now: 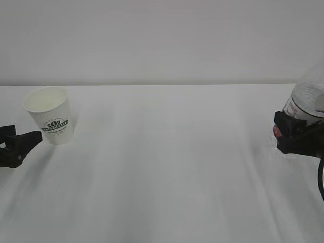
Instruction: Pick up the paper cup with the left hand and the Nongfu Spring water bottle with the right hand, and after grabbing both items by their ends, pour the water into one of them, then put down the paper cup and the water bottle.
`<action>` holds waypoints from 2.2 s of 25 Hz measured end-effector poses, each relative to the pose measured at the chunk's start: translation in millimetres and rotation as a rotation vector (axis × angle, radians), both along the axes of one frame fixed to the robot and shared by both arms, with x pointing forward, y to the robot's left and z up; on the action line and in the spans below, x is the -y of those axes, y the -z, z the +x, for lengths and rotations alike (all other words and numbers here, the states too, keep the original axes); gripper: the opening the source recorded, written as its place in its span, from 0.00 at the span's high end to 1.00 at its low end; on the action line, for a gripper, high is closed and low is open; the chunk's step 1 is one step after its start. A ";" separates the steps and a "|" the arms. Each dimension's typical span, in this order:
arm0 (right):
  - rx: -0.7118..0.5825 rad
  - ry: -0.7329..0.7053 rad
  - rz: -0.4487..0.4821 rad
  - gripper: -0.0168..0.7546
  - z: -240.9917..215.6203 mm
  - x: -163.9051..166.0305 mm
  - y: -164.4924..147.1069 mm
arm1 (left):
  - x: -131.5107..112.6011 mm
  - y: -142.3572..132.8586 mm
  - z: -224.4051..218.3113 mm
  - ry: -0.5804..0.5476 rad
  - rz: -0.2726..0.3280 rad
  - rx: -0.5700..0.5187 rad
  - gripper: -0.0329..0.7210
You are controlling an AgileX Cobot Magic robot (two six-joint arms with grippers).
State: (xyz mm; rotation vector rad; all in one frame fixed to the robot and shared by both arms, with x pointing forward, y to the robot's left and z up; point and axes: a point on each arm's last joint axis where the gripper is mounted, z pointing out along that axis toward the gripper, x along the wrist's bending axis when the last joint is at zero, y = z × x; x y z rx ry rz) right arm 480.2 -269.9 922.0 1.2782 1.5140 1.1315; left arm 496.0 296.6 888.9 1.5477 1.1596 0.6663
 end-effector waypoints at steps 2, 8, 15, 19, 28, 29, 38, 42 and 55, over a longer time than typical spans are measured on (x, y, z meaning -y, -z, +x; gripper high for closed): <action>0.000 0.000 0.000 0.37 0.0 0.0 0.0 | 0.0 0.0 0.0 0.000 0.000 0.000 0.19; 0.000 0.000 0.000 0.37 0.0 0.0 0.0 | 0.3 -1.9 0.5 0.001 -0.010 0.020 0.19; 0.000 -0.003 -0.001 0.37 0.0 -0.3 0.0 | -2.1 3.2 1.5 -0.010 0.045 0.031 0.19; 0.000 -0.005 -0.002 0.37 -0.1 -0.4 0.0 | -1.5 9.2 0.9 0.005 0.062 0.016 0.17; 0.000 -0.009 -0.003 0.37 -0.1 -0.7 0.0 | -3.1 15.6 3.1 -0.002 0.085 0.013 0.12; 0.000 -0.009 -0.003 0.37 -0.1 -0.7 0.0 | -2.8 17.8 3.3 0.003 0.086 0.006 0.12; 0.000 -0.009 -0.003 0.37 -0.1 -0.7 0.0 | -3.1 25.0 8.1 0.012 0.084 -0.009 0.10; 0.000 -0.013 -0.004 0.37 -0.2 -1.0 0.0 | -4.9 20.4 18.5 0.012 0.091 0.029 0.05; 0.001 -0.014 -0.004 0.37 -0.2 -1.1 0.0 | 8.9 34.1 32.4 0.062 0.080 0.014 0.04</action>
